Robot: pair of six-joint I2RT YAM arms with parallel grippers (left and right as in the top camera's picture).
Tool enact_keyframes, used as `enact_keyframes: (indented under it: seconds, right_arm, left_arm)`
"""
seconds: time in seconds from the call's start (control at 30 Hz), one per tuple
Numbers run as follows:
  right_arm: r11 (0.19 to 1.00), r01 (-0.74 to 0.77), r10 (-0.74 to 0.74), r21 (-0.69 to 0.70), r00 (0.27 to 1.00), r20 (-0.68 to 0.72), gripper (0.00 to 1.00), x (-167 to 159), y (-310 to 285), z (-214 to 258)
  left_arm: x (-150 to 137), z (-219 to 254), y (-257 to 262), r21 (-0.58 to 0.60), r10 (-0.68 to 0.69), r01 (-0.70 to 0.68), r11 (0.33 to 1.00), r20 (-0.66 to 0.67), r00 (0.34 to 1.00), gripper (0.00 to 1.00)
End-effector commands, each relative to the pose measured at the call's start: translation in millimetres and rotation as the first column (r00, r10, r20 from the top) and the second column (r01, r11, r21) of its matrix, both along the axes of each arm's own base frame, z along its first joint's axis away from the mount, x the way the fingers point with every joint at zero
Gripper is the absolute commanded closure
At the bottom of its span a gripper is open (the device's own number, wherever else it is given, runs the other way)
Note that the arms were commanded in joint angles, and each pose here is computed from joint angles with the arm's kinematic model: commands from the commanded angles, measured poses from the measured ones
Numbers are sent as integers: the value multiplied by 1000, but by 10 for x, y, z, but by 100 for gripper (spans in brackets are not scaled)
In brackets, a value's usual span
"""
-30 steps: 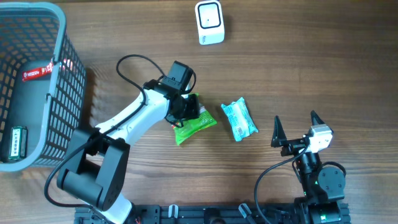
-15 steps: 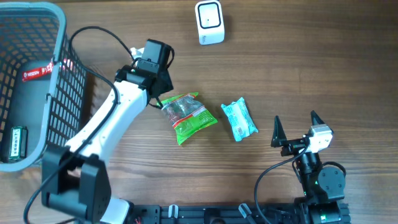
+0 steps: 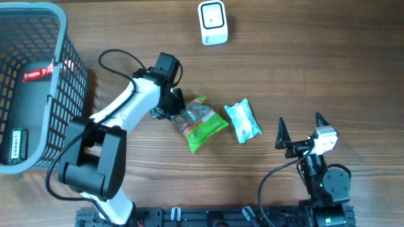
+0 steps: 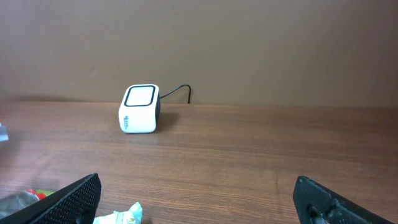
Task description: Scan the item barcode
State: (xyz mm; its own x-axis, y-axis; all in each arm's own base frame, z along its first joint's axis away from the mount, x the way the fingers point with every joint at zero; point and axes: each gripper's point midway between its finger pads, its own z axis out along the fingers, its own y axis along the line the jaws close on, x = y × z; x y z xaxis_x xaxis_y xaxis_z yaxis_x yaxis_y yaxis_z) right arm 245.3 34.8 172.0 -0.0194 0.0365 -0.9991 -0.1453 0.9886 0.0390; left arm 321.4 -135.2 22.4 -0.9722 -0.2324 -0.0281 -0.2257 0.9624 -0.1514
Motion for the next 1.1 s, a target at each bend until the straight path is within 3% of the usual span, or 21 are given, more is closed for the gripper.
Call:
enact_keyframes:
  seconds: [0.0, 0.07, 0.2, 0.23, 0.33, 0.43, 0.47, 0.5, 0.53, 0.67, 0.8, 1.07]
  right_arm:
    - [1000, 0, 0, -12, 1000, 9, 0, -1, 1, 14]
    - [1000, 0, 0, -12, 1000, 9, 0, -1, 1, 14]
    - [1000, 0, 0, -12, 1000, 9, 0, -1, 1, 14]
    - [1000, 0, 0, -12, 1000, 9, 0, -1, 1, 14]
    - [1000, 0, 0, -12, 1000, 9, 1, -1, 1, 14]
    - [1000, 0, 0, -12, 1000, 9, 0, -1, 1, 14]
    - [1000, 0, 0, -12, 1000, 9, 0, -1, 1, 14]
    - [1000, 0, 0, -12, 1000, 9, 0, -1, 1, 14]
    - [1000, 0, 0, -12, 1000, 9, 0, -1, 1, 14]
    - [1000, 0, 0, -12, 1000, 9, 0, -1, 1, 14]
    - [1000, 0, 0, -12, 1000, 9, 0, -1, 1, 14]
    - [1000, 0, 0, -12, 1000, 9, 0, -1, 1, 14]
  left_arm:
    - [-303, 4, -413, -156, -89, 72, 985, -103, 991, 83]
    - [-427, 49, -642, -230, -136, 104, 968, -126, 983, 79]
    - [-502, 61, -821, -245, -191, 159, 956, -110, 975, 72]
    - [-479, 65, -869, -251, -202, 174, 952, -89, 975, 64]
    - [-355, 138, -859, -238, -192, 178, 955, -38, 981, 59]
    - [-154, 331, -684, -138, -161, 169, 976, 69, 985, 57]
    - [-143, 405, -629, -113, -155, 165, 980, 90, 984, 61]
    - [-177, 461, -566, -89, -152, 160, 983, 91, 984, 85]
    - [-255, 473, -522, -77, -153, 158, 984, 63, 986, 96]
    - [-797, 331, -429, -6, -205, 206, 979, -144, 968, 96]
    - [-1236, 153, -626, 19, -304, 315, 949, -210, 929, 96]
    - [-1500, -117, -942, 26, -343, 355, 934, -203, 917, 96]
